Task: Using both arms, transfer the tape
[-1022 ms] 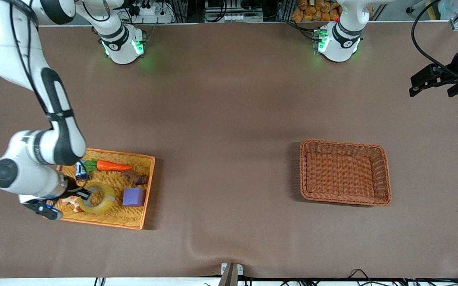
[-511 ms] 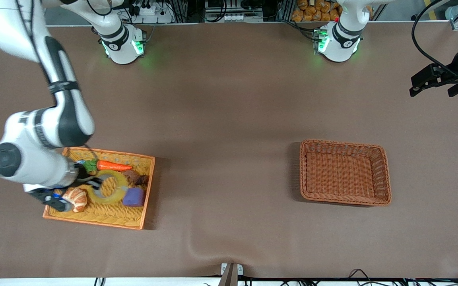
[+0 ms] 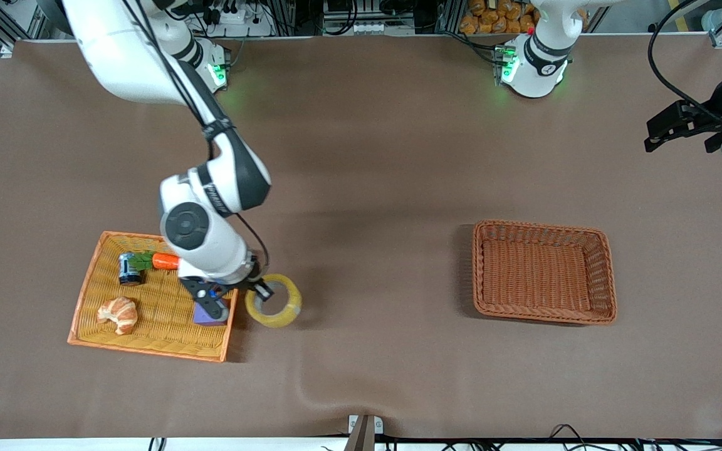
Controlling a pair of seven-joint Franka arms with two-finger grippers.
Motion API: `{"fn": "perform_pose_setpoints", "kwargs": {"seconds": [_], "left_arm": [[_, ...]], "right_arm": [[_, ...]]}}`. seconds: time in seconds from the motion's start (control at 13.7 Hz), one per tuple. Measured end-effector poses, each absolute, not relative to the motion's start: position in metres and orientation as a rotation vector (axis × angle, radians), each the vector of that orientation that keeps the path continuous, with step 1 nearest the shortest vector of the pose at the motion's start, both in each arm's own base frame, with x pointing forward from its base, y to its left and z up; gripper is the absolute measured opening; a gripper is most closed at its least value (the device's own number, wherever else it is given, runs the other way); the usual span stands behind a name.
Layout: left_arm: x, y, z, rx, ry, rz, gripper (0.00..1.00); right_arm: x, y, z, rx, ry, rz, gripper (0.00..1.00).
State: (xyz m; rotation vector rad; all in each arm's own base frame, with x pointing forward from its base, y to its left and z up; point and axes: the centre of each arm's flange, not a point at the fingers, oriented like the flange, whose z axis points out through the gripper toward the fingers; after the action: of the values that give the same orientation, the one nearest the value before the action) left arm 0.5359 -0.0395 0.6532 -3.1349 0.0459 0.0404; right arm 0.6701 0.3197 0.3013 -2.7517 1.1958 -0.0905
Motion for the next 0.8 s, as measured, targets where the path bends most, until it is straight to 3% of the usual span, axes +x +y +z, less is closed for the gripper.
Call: {"fn": "perform_pose_setpoints", "kwargs": {"seconds": [0.29,0.44,0.51,0.8], "left_arm": [[0.534,-0.064,0.647,-3.131,0.106,0.060,1.00],[0.535,-0.086,0.639,-3.128,0.117,0.084,1.00],[0.536,-0.097,0.633,-3.128,0.116,0.096,1.00],[0.557,-0.132,0.604,-3.149,0.145,0.073,1.00]], "right_arm": [[0.640,0.401,0.260,-2.605,1.252,-0.110,0.22],[0.632,0.417,0.241,-2.588,1.242,-0.119,0.28],[0.632,0.419,0.238,-2.585,1.241,-0.121,0.33],[0.655,0.402,0.264,-2.533,1.269,-0.174,0.74]]}}
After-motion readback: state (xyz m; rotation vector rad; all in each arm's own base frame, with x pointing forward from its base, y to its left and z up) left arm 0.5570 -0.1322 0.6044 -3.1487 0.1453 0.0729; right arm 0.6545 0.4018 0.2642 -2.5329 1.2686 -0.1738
